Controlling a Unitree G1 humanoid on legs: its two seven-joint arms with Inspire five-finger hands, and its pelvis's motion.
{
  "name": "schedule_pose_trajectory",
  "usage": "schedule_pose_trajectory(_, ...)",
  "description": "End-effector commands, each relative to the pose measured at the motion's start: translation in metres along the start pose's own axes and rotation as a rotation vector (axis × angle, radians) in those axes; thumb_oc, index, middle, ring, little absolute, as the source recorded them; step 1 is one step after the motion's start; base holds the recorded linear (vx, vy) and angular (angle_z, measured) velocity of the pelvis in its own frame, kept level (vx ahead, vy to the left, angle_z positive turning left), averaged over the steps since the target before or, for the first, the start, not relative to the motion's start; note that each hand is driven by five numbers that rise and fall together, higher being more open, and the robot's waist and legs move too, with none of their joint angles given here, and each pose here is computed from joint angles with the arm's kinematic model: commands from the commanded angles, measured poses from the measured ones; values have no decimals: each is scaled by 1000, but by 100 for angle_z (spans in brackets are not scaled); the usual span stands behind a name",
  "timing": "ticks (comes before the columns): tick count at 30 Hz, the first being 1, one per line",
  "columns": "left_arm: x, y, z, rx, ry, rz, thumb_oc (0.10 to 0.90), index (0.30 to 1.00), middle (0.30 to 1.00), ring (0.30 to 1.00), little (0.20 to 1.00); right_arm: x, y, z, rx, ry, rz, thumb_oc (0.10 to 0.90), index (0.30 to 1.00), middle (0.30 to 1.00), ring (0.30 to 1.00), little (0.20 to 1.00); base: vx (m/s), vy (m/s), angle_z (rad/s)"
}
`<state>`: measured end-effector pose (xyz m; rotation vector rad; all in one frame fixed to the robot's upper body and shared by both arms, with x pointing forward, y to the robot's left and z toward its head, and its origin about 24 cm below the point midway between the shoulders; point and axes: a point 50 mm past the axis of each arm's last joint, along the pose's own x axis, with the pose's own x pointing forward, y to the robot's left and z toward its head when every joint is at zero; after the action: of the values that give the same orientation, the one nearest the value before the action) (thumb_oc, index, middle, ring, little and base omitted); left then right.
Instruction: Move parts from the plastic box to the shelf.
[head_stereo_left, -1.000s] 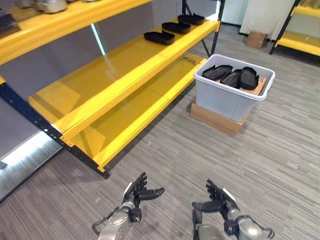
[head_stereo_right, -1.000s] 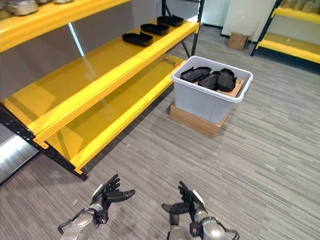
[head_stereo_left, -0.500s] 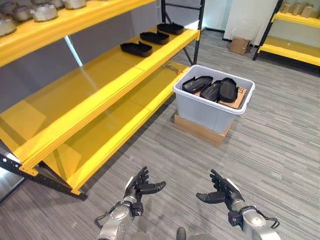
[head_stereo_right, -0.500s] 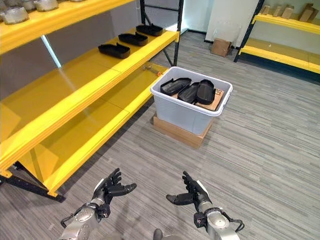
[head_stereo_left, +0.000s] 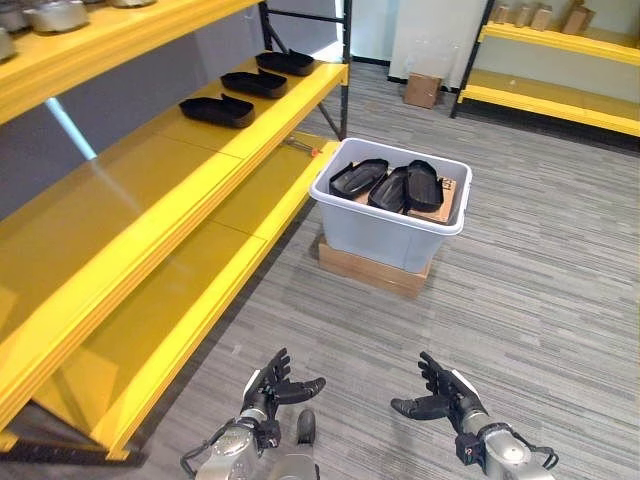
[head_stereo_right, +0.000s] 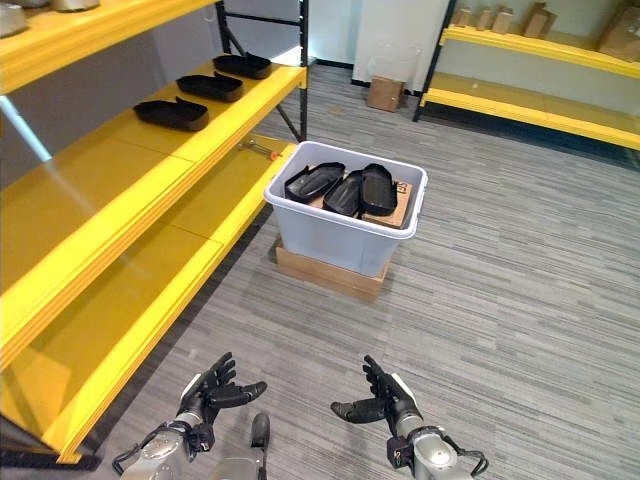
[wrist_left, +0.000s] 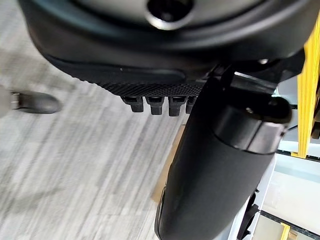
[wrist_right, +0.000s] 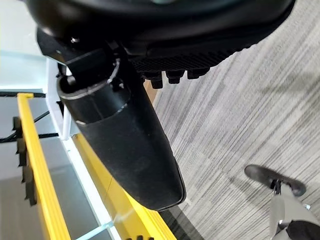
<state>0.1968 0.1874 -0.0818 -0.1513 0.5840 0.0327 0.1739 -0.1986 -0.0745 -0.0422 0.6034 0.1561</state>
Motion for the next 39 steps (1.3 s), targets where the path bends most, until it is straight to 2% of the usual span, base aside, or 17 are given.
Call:
schedule_pose_trajectory(1, 3, -1, 50, 25, -233, -26, 900, 1000, 1000, 1000, 1000, 6, 11, 50, -7, -234, 73, 900, 1000, 1000, 1000, 1000, 340, 228, -17)
schedule_pose_trajectory(10, 4, 0, 54, 89, -228, -30, 900, 1000, 1000, 1000, 1000, 9, 28, 62, -11, -284, 130, 900, 1000, 1000, 1000, 1000, 216, 234, 2)
schedule_pose_trajectory(17, 5, -1, 52, 104, -215, -50, 900, 1000, 1000, 1000, 1000, 4, 25, 57, 29, -273, 117, 900, 1000, 1000, 1000, 1000, 269, 132, 4)
schedule_pose_trajectory(39, 8, -7, 50, 28, -221, -36, 900, 1000, 1000, 1000, 1000, 9, 18, 70, -4, -302, 116, 900, 1000, 1000, 1000, 1000, 276, -131, -9)
